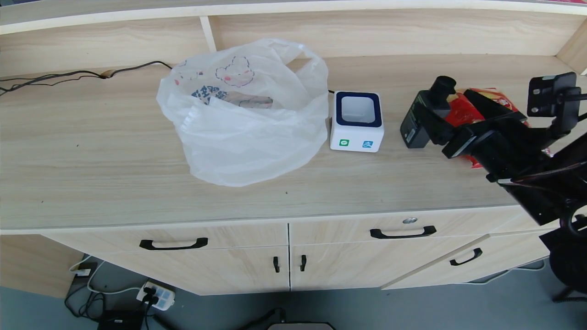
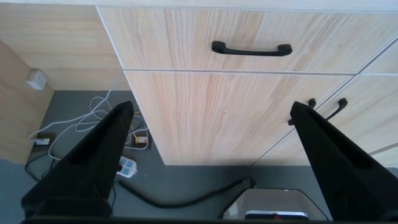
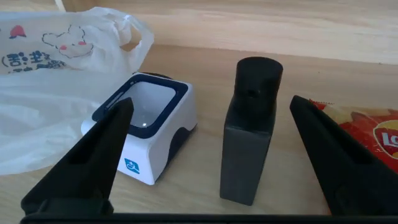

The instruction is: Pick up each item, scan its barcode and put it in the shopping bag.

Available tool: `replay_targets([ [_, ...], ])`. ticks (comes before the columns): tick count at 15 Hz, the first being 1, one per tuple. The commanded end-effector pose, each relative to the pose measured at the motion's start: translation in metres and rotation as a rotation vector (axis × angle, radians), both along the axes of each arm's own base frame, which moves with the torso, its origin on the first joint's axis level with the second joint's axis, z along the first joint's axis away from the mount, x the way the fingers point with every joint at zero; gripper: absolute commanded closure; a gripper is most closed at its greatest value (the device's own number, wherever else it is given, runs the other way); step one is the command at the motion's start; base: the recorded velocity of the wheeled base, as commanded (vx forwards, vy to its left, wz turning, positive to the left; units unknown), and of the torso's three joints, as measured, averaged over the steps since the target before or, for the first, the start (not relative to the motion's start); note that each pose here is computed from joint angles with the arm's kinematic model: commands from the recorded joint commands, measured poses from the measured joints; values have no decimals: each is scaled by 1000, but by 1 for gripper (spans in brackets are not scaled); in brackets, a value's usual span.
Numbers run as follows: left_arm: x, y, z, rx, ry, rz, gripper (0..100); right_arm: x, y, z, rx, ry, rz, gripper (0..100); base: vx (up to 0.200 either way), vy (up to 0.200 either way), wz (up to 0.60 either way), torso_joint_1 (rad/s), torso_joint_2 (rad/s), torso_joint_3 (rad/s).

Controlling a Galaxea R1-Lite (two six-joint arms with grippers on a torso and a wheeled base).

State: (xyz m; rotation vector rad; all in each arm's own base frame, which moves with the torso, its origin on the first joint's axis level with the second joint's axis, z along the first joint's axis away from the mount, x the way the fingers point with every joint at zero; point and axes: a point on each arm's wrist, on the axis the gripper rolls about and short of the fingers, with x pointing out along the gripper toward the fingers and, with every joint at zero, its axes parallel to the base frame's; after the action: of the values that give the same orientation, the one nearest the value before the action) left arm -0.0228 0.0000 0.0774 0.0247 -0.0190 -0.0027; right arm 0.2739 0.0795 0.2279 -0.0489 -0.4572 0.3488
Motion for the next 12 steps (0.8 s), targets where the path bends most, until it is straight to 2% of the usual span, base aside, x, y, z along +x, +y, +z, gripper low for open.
replay_targets([
  [1, 0, 0, 0, 0, 1, 0, 0, 13, 1, -17, -14, 55, -10, 0, 0, 0, 0, 0, 0, 0],
  [5, 0, 0, 1, 0, -4, 0, 0, 26, -1, -17, 1, 51, -21, 0, 0, 0, 0, 0, 0, 0],
  [8, 0, 0, 1, 1, -6, 0, 0, 39, -12, -23, 2, 67, -57, 0, 0, 0, 0, 0, 0, 0],
  [12, 0, 0, 1, 1, -6, 0, 0, 57, -9, -28, 21, 71, -57, 0, 0, 0, 0, 0, 0, 0],
])
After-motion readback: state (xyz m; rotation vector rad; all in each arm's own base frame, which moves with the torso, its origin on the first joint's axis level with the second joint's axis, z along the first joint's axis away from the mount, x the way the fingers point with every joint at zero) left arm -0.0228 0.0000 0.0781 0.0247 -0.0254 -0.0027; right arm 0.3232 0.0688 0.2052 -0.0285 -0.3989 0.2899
